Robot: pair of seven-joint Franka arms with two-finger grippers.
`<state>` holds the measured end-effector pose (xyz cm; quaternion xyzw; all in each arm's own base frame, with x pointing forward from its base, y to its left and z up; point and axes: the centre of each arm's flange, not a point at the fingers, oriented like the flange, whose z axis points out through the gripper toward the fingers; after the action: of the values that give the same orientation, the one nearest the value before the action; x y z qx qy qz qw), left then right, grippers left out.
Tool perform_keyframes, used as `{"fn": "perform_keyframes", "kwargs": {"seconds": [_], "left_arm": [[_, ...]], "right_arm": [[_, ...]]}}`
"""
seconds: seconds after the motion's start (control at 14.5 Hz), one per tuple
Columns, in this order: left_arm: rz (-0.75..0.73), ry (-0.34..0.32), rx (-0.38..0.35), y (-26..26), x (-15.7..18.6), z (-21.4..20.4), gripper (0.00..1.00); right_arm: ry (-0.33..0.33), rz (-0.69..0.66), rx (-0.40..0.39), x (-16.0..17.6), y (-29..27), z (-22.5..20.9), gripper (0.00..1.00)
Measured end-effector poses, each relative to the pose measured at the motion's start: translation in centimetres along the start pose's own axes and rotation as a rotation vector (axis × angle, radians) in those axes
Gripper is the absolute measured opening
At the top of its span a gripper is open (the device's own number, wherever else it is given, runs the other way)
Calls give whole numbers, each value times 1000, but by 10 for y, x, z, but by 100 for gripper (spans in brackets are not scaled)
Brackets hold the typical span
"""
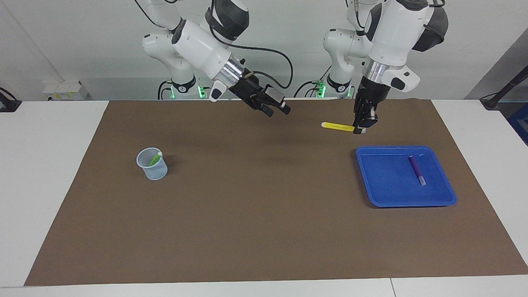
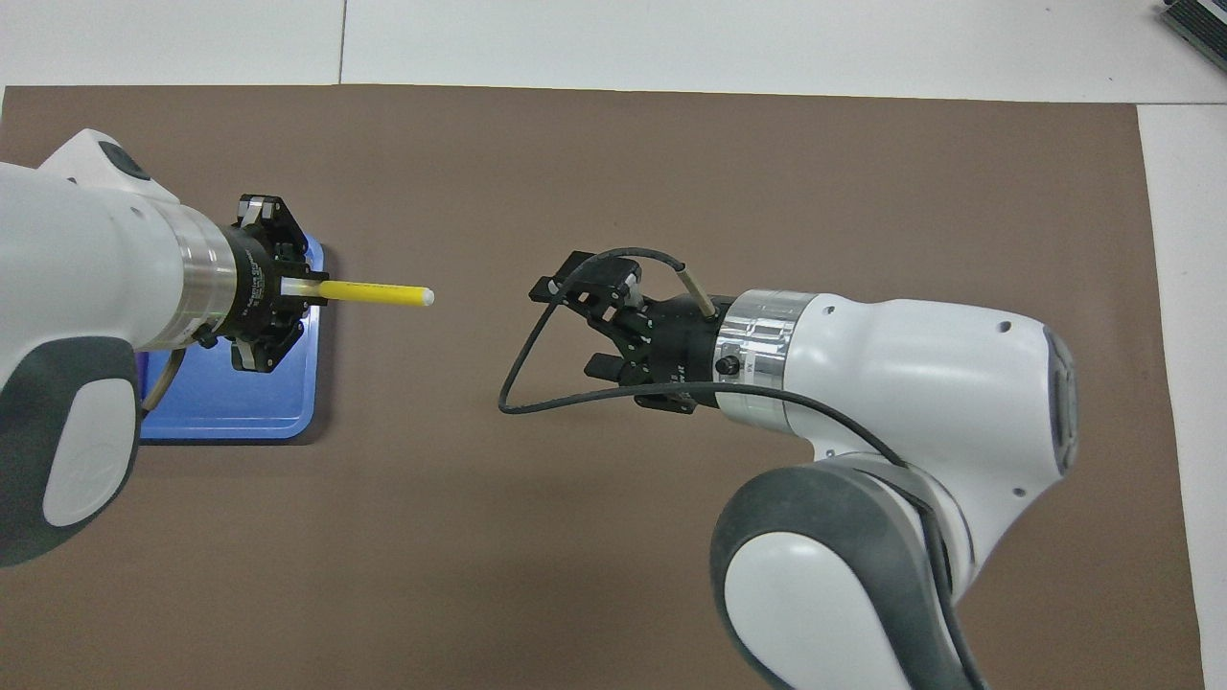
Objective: Transfer and insert pens with both arms
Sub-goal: 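Hold the yellow pen out while the right gripper reaches its tip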
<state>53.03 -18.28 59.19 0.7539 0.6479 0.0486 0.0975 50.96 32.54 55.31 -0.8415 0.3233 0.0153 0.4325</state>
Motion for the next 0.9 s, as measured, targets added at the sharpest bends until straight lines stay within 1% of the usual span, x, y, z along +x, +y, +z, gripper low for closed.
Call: {"fn": "perform_keyframes", "kwargs": {"seconds": [0.21,0.41,0.76,0.9], "left_arm": [[-9,6,7,-5,-14,-1,17],[-9,7,8,-5,-15,-1,17],[-9,8,9,-6,-15,-1,17],[-9,8,11,-6,-15,0,17]], "right_arm": [[24,34,34,-20,-3,21,100],[45,44,58,-26,-2,40,100],[27,96,94,-35,-21,59,100],[46,90,125,-43,-24,67,100]]}}
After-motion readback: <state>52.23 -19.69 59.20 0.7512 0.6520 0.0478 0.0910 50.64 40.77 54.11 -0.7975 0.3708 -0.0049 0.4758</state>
